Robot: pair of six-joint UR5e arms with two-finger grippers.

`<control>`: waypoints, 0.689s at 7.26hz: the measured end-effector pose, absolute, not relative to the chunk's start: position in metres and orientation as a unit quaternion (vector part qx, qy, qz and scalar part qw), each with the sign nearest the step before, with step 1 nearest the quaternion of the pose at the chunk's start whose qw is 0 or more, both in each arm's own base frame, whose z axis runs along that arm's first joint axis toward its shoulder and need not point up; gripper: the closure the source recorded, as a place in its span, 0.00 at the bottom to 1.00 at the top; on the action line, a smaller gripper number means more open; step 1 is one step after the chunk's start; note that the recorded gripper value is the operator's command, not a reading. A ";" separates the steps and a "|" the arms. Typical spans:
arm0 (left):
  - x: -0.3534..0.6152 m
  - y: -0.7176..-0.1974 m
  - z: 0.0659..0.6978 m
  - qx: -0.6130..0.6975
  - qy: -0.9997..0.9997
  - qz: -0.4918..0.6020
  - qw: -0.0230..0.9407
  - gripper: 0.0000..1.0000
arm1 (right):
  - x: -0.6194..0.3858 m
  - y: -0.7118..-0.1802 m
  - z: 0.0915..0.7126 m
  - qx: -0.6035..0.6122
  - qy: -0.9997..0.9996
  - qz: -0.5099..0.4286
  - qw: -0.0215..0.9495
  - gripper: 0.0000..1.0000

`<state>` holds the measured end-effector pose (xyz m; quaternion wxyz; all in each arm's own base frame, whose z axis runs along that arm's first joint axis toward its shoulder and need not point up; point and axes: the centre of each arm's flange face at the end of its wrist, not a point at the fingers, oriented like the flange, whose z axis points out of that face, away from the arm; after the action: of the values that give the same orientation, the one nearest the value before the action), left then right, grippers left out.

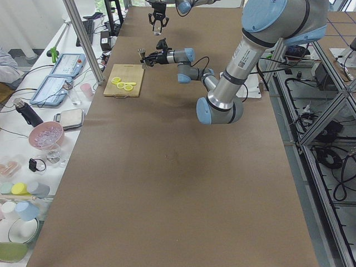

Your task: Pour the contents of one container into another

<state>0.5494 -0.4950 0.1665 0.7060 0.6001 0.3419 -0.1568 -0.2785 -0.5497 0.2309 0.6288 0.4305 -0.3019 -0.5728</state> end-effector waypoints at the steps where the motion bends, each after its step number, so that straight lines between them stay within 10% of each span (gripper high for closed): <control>1: 0.549 -0.495 0.163 0.600 0.345 -0.157 0.705 1.00 | -0.284 -0.551 0.223 0.422 -0.291 -0.593 0.621 1.00; 5: 0.549 -0.494 0.160 0.600 0.348 -0.157 0.703 1.00 | -0.306 -0.570 0.170 0.393 -0.290 -0.616 0.618 1.00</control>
<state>0.5491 -0.4945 0.1598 0.7032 0.5996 0.3482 -0.1572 -0.3065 -0.5703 0.1697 0.6183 0.3927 -0.2902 -0.6159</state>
